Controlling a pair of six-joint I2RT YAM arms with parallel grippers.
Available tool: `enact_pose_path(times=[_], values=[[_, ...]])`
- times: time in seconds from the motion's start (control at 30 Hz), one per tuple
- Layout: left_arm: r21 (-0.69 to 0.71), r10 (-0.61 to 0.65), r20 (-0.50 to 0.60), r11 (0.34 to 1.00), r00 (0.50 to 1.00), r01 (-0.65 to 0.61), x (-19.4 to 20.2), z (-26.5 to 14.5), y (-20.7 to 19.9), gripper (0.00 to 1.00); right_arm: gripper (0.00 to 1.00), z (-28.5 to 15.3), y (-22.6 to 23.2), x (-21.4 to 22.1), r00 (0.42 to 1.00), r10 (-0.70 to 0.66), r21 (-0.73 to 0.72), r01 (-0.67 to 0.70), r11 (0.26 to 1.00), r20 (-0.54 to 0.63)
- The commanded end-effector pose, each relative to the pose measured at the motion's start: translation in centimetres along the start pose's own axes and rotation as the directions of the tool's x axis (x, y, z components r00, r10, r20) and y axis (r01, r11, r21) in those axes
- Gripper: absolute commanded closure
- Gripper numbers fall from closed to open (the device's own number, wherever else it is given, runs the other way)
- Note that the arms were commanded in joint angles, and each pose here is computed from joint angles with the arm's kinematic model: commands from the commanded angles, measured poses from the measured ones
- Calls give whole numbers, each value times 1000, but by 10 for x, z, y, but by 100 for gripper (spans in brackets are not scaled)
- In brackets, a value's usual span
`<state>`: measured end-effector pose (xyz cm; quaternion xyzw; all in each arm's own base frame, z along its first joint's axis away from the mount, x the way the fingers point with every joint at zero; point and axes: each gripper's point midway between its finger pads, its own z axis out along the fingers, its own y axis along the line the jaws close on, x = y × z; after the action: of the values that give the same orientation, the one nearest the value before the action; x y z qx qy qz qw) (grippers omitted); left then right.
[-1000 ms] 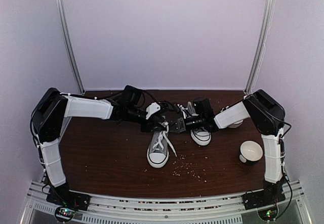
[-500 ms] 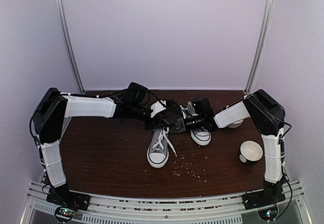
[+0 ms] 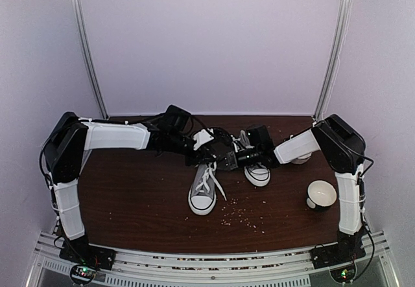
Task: Tie the shoes
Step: Cross the half-tied shoelace with the shoelace loop, then tie the loops with the shoelace on the shoe.
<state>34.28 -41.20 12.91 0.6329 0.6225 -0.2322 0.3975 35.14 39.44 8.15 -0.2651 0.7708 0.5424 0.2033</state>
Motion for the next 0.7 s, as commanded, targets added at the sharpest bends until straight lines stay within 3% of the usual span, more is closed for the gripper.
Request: enact_pose_path(times=[0.0, 0.07, 0.23, 0.47, 0.67], values=[[-13, -2, 0, 1000, 1000, 2, -2, 3, 8, 68, 100, -3, 22, -18, 998, -64, -20, 64, 998, 26], [-12, -5, -7, 1000, 1000, 5, 0, 5, 9, 73, 100, -3, 22, -19, 998, -65, -20, 66, 998, 27], [-12, -16, -5, 1000, 1000, 16, -1, 5, 9, 100, 100, -4, 24, -19, 997, -68, -21, 69, 997, 26], [-22, -174, 68, 984, 982, 176, 14, -13, 20, 100, 100, -16, 14, -17, 998, -59, 56, 57, 997, 35], [-13, -235, 30, 972, 971, 236, 34, -13, 12, 100, 100, -22, 7, -13, 998, -39, 96, 35, 995, 41]])
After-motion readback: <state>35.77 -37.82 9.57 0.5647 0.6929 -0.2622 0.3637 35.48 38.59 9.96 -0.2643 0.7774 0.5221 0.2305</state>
